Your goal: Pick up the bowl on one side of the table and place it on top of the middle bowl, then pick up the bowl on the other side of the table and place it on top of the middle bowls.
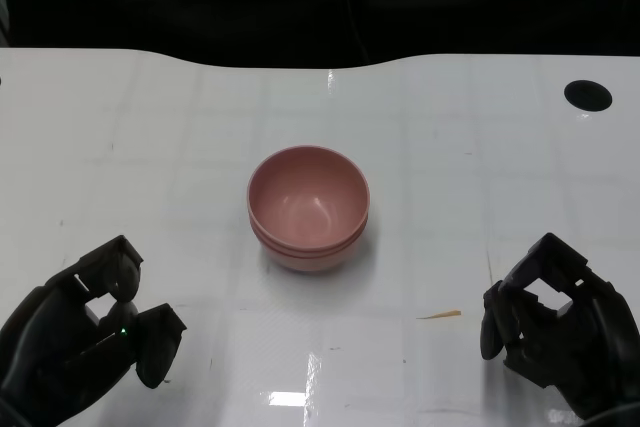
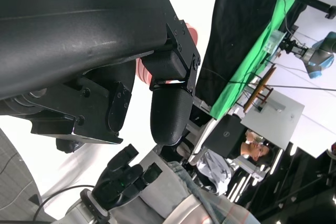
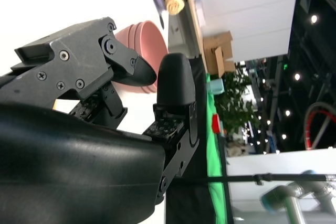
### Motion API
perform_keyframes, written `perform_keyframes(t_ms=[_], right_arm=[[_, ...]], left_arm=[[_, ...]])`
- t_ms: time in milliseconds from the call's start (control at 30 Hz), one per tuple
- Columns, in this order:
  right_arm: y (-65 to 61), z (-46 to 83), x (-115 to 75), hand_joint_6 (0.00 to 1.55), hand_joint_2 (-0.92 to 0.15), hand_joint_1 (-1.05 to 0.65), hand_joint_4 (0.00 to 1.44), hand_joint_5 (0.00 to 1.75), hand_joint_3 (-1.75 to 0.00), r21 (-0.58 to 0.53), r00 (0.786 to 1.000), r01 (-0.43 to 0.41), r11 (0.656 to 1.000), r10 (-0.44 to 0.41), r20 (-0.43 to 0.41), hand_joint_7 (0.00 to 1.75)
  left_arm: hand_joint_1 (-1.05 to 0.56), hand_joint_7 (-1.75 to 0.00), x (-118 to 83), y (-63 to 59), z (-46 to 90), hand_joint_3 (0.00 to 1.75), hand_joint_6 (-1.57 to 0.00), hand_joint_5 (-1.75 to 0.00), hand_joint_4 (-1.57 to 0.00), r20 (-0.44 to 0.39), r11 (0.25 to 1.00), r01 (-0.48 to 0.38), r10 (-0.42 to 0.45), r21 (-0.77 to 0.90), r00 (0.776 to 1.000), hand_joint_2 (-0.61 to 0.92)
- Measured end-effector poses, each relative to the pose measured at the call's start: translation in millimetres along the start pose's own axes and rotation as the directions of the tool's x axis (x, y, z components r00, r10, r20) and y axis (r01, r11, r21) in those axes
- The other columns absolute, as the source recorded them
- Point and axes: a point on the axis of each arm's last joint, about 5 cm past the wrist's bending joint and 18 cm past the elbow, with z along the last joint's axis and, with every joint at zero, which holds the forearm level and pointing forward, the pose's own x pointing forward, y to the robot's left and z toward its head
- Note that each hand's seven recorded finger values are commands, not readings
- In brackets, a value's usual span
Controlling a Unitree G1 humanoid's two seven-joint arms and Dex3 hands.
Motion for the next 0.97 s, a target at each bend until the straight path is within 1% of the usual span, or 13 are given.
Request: perform_keyframes(t_ms=[133,200,300,500,767,967], right_arm=[[-0.9,3.2,1.1,0.73,-0.62,0.00,0.94,1.75,-1.05,0.102,0.999,-0.009,0.995,0.013,-0.041,1.59],[-1.2,5.3,2.2,0.71,-0.58,0.00,0.93,1.75,-1.13,0.133,0.999,-0.007,0.991,0.014,-0.052,1.63],[-3.9,5.5,1.5,0.69,-0.58,-0.02,0.93,1.75,-1.17,0.179,0.998,-0.003,0.984,0.015,-0.068,1.66],[-7.1,6.2,0.7,0.67,-0.59,-0.02,0.93,1.75,-1.19,0.201,0.998,-0.004,0.980,0.016,-0.059,1.69],[-7.7,5.9,0.2,0.66,-0.59,-0.02,0.93,1.75,-1.21,0.209,0.998,0.004,0.978,0.010,-0.062,1.70],[-8.2,6.1,-0.1,0.65,-0.56,-0.03,0.93,1.75,-1.21,0.207,0.998,0.008,0.978,0.005,-0.060,1.71]], left_arm=[[0.10,-1.75,-0.3,0.2,0.1,1.52,-0.81,-1.75,-1.13,0.004,1.000,-0.004,0.004,-0.003,1.000,0.92],[0.09,-1.75,-0.7,0.6,0.5,1.52,-0.82,-1.75,-1.13,0.009,1.000,-0.006,0.006,-0.006,1.000,0.92],[0.09,-1.75,-0.7,0.8,0.8,1.52,-0.83,-1.75,-1.14,0.015,1.000,-0.008,0.009,-0.008,1.000,0.92],[0.07,-1.75,-0.5,0.3,-0.3,1.51,-0.84,-1.75,-1.13,0.008,0.998,-0.055,0.055,-0.022,0.998,0.92],[0.07,-1.75,-0.5,0.2,-0.5,1.52,-0.86,-1.75,-1.14,0.011,0.998,-0.054,0.055,-0.027,0.998,0.92],[0.07,-1.75,-0.4,0.1,-0.5,1.53,-0.85,-1.75,-1.14,0.014,0.998,-0.054,0.055,-0.027,0.998,0.92]])
